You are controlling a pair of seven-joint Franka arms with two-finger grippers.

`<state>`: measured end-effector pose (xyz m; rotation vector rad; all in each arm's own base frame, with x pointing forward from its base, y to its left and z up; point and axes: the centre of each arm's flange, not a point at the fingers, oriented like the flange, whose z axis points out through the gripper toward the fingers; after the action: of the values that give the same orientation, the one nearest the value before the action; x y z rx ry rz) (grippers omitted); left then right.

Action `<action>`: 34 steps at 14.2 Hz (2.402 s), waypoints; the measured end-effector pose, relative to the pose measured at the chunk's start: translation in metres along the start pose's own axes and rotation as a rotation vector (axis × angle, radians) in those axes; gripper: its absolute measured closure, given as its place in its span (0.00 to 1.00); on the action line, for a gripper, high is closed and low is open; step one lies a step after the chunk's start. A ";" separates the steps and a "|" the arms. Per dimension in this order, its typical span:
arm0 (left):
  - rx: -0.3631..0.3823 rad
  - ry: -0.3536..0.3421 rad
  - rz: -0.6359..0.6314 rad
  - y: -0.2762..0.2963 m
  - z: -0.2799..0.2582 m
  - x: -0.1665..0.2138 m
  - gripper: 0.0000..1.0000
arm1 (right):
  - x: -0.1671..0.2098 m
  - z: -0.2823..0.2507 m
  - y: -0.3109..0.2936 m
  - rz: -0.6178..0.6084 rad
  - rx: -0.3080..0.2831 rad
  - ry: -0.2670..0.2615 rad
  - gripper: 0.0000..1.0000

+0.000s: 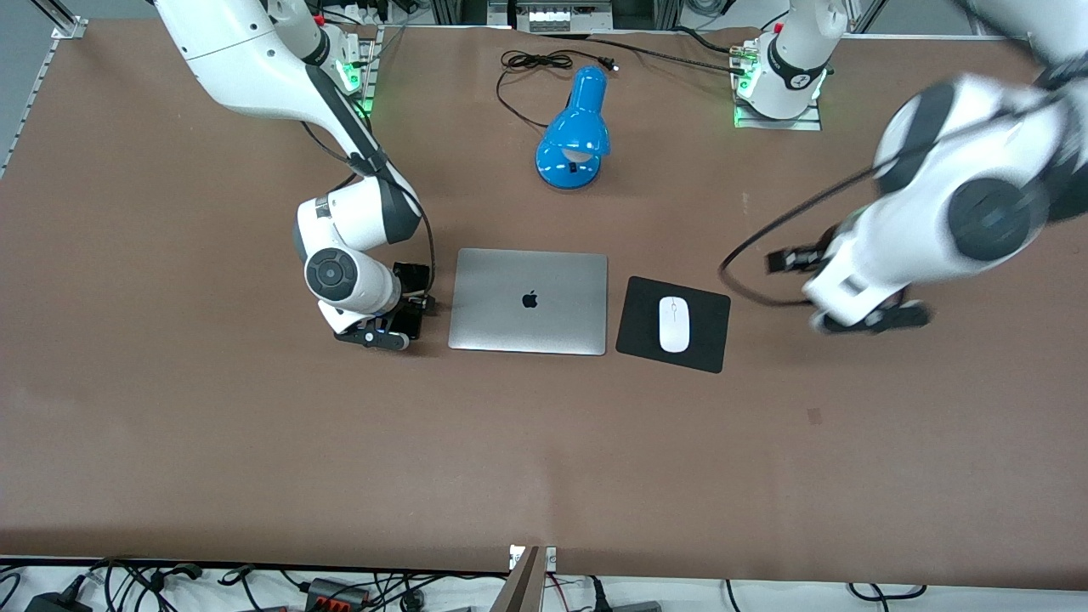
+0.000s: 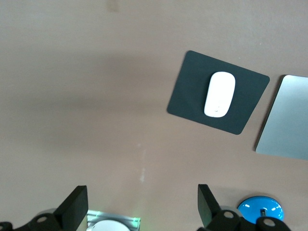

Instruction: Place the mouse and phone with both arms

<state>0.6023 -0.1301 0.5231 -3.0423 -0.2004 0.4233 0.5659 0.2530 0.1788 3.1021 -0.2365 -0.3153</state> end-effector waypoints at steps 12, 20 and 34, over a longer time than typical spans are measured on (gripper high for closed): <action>0.012 0.051 -0.035 -0.025 0.012 -0.047 0.00 | -0.005 0.013 -0.018 -0.028 -0.008 -0.010 0.20; -0.038 0.110 -0.108 -0.071 -0.011 -0.022 0.00 | -0.003 0.015 -0.019 -0.003 0.017 -0.016 0.00; -0.038 0.139 -0.109 -0.088 -0.023 -0.036 0.00 | 0.054 -0.314 0.101 -0.025 0.065 0.118 0.00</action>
<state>0.5636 -0.0489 0.5622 -3.0631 -0.3682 0.2024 0.6661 0.1445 0.4787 3.1754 -0.2098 -0.1274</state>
